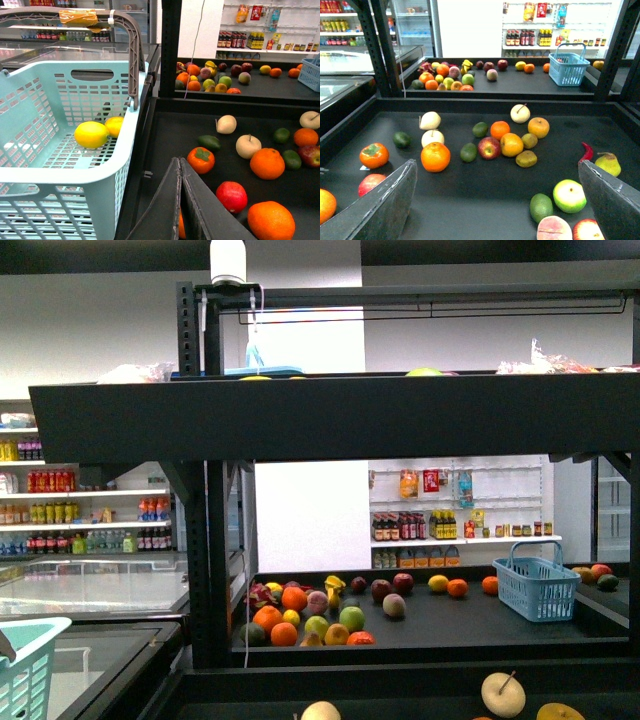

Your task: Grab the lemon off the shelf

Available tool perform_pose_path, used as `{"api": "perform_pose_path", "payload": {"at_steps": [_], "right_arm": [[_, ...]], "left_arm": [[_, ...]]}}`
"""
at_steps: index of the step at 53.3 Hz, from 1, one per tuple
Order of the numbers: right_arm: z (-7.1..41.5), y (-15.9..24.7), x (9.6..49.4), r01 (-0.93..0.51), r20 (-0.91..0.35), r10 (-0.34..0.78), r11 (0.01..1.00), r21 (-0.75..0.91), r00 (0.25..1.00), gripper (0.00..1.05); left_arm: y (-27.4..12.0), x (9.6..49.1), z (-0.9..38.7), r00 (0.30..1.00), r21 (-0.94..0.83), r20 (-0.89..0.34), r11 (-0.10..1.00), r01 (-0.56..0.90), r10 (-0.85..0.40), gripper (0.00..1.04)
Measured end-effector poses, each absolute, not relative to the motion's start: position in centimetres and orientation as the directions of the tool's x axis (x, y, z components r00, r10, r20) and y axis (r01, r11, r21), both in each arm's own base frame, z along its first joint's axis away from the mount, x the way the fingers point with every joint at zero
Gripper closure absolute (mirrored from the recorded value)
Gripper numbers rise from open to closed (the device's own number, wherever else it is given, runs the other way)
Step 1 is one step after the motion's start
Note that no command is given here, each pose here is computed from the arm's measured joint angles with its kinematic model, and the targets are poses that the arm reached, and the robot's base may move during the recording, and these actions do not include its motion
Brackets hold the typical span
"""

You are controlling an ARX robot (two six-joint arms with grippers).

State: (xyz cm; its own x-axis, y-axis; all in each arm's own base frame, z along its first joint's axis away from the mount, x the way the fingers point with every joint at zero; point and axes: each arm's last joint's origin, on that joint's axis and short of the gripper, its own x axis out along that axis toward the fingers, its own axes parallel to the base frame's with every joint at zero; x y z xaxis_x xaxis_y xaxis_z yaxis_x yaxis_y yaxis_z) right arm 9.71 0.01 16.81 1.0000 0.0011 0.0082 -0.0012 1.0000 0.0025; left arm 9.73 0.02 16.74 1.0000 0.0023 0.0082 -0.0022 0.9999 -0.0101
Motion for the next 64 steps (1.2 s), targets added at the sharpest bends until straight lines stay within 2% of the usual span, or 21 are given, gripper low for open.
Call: {"api": "perform_pose_path", "payload": {"at_steps": [4,8,29,64], "right_arm": [[16.82,0.01,9.71,-0.001,0.009,0.001,1.0,0.002,1.0,0.08],[16.81,0.01,9.71,-0.001,0.008,0.001,1.0,0.002,1.0,0.08],[16.81,0.01,9.71,-0.001,0.008,0.001,1.0,0.002,1.0,0.08],[16.81,0.01,9.71,-0.001,0.008,0.001,1.0,0.002,1.0,0.08]], "left_arm": [[0.02,9.73,16.74,1.0,-0.01,0.008,1.0,-0.002,0.002,1.02],[0.02,9.73,16.74,1.0,-0.01,0.008,1.0,-0.002,0.002,0.82],[0.02,9.73,16.74,1.0,-0.01,0.008,1.0,-0.002,0.002,0.07],[0.02,9.73,16.74,1.0,-0.008,0.008,1.0,-0.002,0.002,0.08]]}}
